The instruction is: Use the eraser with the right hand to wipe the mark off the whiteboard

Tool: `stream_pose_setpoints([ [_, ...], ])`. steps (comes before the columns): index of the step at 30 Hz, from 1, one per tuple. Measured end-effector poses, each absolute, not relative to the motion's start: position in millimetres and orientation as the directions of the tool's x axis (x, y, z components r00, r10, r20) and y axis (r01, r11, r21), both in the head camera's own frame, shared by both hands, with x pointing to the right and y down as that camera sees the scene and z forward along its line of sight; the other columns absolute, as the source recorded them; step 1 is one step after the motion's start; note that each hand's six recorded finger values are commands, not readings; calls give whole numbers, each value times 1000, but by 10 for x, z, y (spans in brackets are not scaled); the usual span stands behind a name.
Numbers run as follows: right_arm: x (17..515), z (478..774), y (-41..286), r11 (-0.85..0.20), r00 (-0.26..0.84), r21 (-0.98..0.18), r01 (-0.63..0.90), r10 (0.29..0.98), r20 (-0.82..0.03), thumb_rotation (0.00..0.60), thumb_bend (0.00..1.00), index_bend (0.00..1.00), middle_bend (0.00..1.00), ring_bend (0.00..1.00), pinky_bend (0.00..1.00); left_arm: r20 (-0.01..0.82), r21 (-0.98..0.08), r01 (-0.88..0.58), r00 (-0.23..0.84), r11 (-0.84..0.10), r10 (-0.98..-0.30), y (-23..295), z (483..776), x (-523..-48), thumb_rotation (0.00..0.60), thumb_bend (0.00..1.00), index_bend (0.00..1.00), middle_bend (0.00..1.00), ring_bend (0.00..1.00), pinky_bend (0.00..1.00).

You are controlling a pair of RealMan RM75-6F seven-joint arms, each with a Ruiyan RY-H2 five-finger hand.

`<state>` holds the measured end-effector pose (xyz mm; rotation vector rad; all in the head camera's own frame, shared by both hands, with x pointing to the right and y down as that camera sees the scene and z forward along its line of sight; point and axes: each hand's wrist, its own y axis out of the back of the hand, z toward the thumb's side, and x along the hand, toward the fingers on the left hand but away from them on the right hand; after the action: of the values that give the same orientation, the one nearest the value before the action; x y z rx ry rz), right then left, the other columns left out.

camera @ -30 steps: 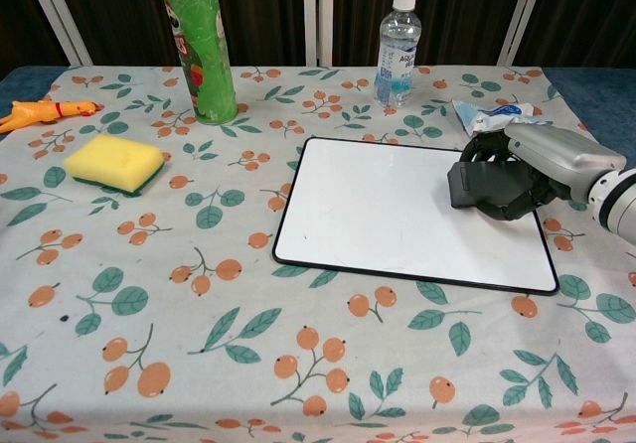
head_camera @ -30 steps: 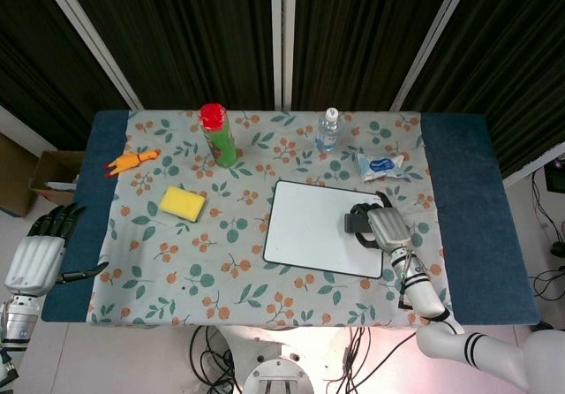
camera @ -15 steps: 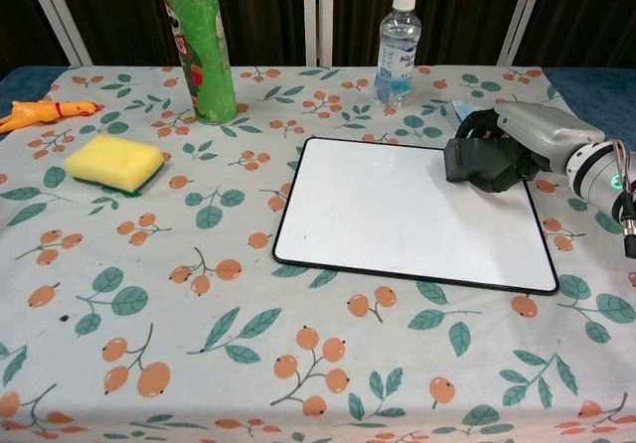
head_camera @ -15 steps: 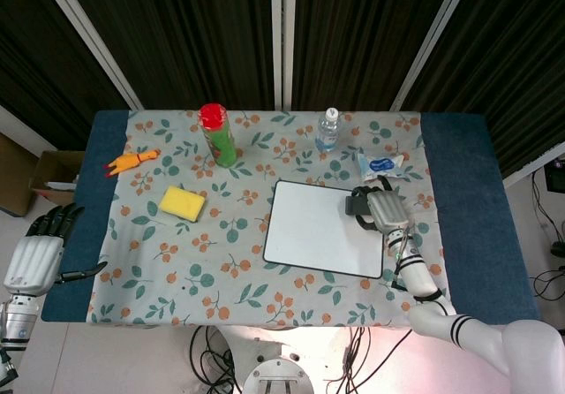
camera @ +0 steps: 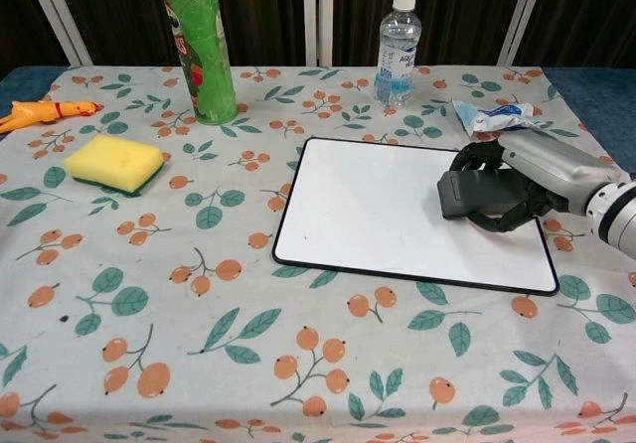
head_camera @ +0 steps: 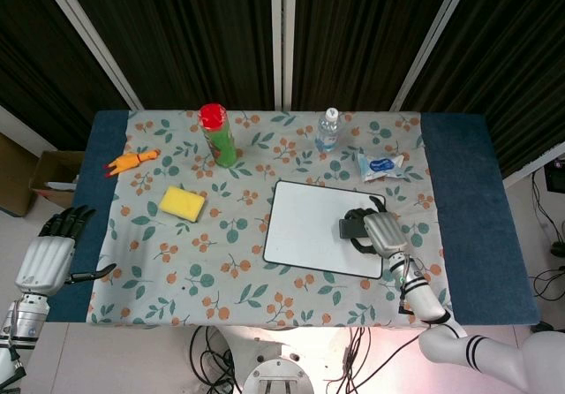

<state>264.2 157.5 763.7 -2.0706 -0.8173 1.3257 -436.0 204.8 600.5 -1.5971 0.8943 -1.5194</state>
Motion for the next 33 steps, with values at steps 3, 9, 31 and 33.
stream_pose_setpoints([
  [3, 2609, 7574, 1678, -680, 354, -704, 207, 723, -594, 600, 452, 810, 597, 486, 75, 482, -876, 7, 60, -482, -874, 2055, 6012, -4337, 244, 61, 106, 82, 63, 163],
  [9, 2610, 7457, 1852, -691, 379, -689, 217, 711, -593, 600, 452, 811, 599, 488, 76, 483, -875, 6, 60, -484, -873, 2063, 6006, -4334, 246, 62, 106, 82, 63, 163],
  [31, 3503, 6915, 1755, -496, 245, -830, 253, 863, -441, 600, 412, 797, 590, 475, 76, 487, -873, -1, 76, -488, -870, 2070, 6012, -4317, 243, 63, 106, 81, 63, 163],
  [33, 3685, 6961, 1797, -496, 216, -838, 226, 865, -453, 600, 408, 783, 582, 473, 76, 487, -872, 2, 81, -489, -870, 2066, 6016, -4304, 243, 63, 106, 82, 63, 163],
])
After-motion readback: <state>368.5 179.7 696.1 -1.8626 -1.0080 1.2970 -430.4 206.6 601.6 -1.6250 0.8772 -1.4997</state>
